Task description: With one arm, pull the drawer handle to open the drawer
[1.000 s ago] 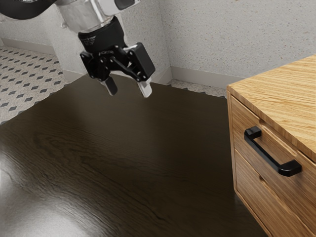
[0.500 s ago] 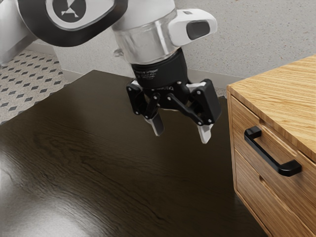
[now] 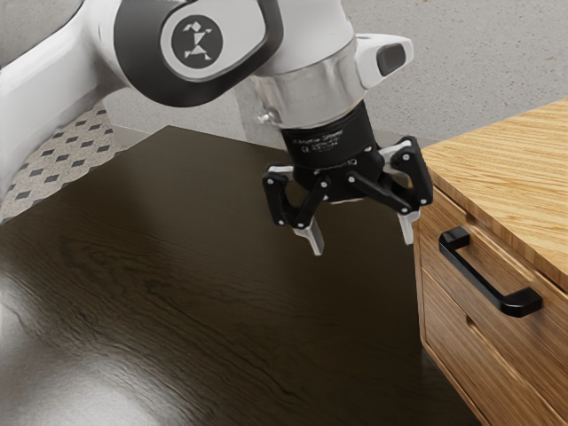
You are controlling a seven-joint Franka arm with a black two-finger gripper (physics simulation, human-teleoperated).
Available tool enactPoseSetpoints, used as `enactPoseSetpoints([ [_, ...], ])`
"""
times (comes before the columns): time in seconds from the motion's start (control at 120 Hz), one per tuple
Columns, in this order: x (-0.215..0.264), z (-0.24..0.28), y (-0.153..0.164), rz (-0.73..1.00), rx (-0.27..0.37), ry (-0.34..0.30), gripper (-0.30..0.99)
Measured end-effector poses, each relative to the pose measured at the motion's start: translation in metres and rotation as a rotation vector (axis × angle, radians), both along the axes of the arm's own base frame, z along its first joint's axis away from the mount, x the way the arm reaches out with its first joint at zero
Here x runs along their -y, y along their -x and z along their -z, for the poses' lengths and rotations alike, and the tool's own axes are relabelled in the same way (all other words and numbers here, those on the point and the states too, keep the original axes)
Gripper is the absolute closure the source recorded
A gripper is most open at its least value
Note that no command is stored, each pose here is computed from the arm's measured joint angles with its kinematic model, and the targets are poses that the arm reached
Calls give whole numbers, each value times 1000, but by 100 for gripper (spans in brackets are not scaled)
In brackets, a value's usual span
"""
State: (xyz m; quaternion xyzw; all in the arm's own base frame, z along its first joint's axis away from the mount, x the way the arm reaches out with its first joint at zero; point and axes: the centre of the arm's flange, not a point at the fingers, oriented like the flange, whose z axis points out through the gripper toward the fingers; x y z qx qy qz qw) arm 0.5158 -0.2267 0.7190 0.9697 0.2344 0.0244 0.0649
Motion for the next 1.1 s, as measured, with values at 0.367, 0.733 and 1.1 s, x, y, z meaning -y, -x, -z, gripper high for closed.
enactPoseSetpoints([
  [0.367, 25, 19, -6, -161, -29, -1, 0],
  [0.733, 42, 18, 3, -248, -38, 3, 0],
  [1.1, 57, 19, 12, -299, -32, 3, 0],
])
